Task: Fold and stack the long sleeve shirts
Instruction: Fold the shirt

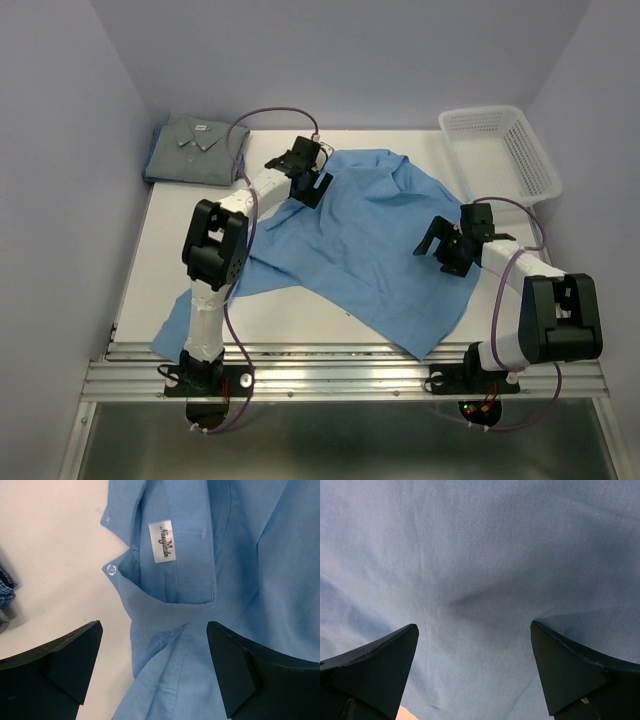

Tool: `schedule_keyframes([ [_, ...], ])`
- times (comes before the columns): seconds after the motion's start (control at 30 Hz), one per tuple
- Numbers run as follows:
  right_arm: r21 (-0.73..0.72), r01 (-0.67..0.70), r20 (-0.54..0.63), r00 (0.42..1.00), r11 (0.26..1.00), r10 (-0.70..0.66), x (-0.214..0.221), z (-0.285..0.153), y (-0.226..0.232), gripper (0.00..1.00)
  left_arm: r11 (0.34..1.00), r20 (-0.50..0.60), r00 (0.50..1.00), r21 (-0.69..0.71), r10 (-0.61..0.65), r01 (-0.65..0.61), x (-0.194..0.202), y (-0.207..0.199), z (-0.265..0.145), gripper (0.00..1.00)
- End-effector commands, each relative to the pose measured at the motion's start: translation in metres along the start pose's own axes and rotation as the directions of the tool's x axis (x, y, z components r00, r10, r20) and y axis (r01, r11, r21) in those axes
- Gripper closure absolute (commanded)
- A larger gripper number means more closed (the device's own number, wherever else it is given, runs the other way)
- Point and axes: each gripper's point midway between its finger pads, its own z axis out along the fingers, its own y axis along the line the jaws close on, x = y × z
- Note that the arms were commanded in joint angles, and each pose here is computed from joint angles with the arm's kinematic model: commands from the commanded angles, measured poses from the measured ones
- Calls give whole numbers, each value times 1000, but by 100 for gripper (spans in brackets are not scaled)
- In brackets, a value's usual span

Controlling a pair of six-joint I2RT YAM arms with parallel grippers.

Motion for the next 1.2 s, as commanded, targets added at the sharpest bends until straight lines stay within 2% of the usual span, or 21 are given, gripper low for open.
schedule_keyframes([
  [0.0, 154, -1, -120, 993, 988, 20, 35, -1, -38, 0, 993, -44, 992, 9, 117, -117, 8, 1, -1, 1],
  [0.17, 167, 3, -122, 992, 986, 17, 36, 0, -41, 0, 993, -35, 993, 3, 116, -116, 4, 1, 12, 1],
  [0.23, 166, 8, -125, 992, 986, 13, 36, 1, -41, 0, 993, -12, 996, -73, 87, -87, -11, 13, 15, 1],
  [0.37, 172, 10, -120, 993, 985, 11, 36, 0, -42, 0, 993, -4, 999, -110, 45, -45, -17, 23, 28, 1],
  [0.5, 166, 9, -111, 994, 986, 10, 35, -2, -41, 0, 972, 5, 997, -225, -75, 74, -14, 67, 38, 1],
  [0.57, 166, 1, -101, 995, 986, 16, 33, -4, -42, 0, 936, 32, 988, -317, -152, 154, -16, 100, 34, 1],
  [0.63, 165, 2, -102, 995, 986, 15, 34, -5, -42, 0, 869, 70, 963, -419, -259, 264, -11, 146, 28, 1],
  [0.7, 167, -3, -94, 995, 986, 19, 32, -7, -44, 0, 810, 82, 929, -467, -361, 356, 1, 171, 25, 1],
  [0.73, 170, -1, -94, 995, 985, 17, 32, -7, -45, 0, 755, 122, 893, -492, -432, 433, 5, 200, 20, 1],
  [0.8, 170, 0, -94, 995, 985, 16, 33, -9, -45, 0, 686, 153, 841, -512, -519, 517, 18, 225, 19, 1],
  [0.83, 169, -3, -91, 996, 986, 19, 31, -10, -46, 0, 618, 166, 785, -528, -597, 582, 34, 246, 18, 1],
  [0.9, 168, 1, -91, 996, 986, 14, 32, -11, -46, 0, 561, 169, 733, -539, -659, 628, 49, 262, 15, 1],
  [0.97, 164, 13, -93, 996, 986, 2, 32, -12, -46, 0, 563, 122, 704, -512, -699, 648, 61, 261, 13, 1],
  [1.0, 158, 18, -94, 996, 987, -3, 31, -13, -45, 0, 574, 139, 712, -494, -689, 653, 53, 260, 0, 1],
  [1.03, 142, 30, -100, 995, 989, -16, 31, -14, -42, 0, 613, 122, 724, -448, -679, 651, 56, 246, 9, 1],
  [1.07, 127, 37, -101, 995, 991, -24, 30, -14, -39, 0, 647, 137, 744, -408, -654, 644, 47, 240, 3, 1],
  [1.1, 116, 44, -94, 995, 992, -33, 26, -15, -36, 0, 676, 191, 752, -340, -631, 654, 21, 231, -19, 1],
  [1.17, 115, 48, -83, 996, 992, -39, 23, -17, -35, 0, 746, 222, 756, -143, -616, 650, -5, 197, -22, 1],
])
